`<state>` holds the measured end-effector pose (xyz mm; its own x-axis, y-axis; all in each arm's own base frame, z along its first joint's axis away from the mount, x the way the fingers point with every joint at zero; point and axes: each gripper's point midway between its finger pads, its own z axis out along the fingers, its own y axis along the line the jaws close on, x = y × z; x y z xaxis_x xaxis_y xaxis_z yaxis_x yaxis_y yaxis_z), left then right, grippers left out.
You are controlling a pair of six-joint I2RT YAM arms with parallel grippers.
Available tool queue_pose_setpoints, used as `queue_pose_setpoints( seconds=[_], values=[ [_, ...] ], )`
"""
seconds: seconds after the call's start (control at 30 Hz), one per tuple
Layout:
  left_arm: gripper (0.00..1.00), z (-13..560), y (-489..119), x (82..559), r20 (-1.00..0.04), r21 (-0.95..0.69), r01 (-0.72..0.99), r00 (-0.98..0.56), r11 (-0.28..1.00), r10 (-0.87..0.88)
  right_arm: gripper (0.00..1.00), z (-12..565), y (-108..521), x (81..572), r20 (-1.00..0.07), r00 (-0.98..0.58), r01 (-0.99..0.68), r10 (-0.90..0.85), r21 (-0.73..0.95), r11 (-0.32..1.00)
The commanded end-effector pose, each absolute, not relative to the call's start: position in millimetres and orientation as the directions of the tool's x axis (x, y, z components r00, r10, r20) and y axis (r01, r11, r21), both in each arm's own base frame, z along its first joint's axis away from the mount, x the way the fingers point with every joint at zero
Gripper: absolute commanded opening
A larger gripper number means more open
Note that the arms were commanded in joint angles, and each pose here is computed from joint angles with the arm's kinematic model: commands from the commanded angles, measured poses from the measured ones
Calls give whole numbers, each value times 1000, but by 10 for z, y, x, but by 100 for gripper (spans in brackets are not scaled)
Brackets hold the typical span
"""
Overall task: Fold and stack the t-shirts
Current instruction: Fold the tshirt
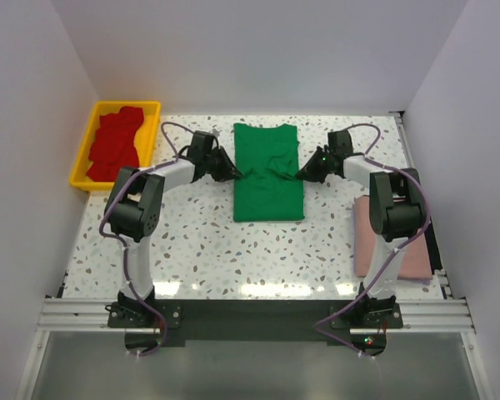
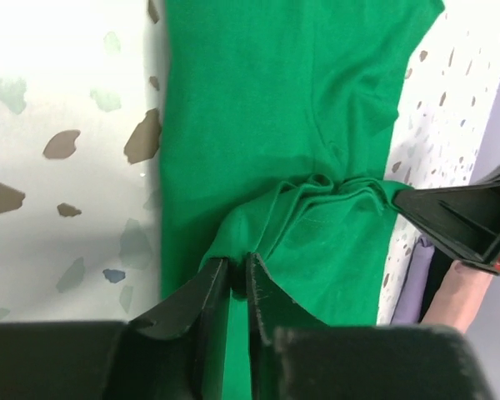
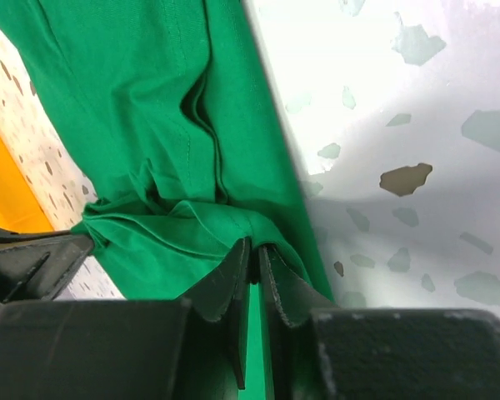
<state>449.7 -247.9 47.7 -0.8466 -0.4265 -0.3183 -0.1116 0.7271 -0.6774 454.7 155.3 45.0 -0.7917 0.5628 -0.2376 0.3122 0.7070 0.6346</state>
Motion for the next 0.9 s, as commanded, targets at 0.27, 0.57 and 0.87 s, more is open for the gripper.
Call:
queue_pose_setpoints(
  seconds=[0.27, 0.57, 0.87],
  values=[
    [47, 1199, -2333, 4745, -485, -717, 62, -759, 694, -434, 55, 1142, 1473, 4865, -390, -761, 151, 519, 671, 726],
    [30, 1207, -2602, 4389, -512, -653, 84, -781, 753, -357, 52, 1085, 1788, 4456, -518, -785, 70, 340, 472, 879],
    [12, 871, -3130, 4530, -476, -658, 132, -836, 741, -273, 47, 828, 2135, 4598, -519, -826, 0, 218, 387, 922]
  ],
)
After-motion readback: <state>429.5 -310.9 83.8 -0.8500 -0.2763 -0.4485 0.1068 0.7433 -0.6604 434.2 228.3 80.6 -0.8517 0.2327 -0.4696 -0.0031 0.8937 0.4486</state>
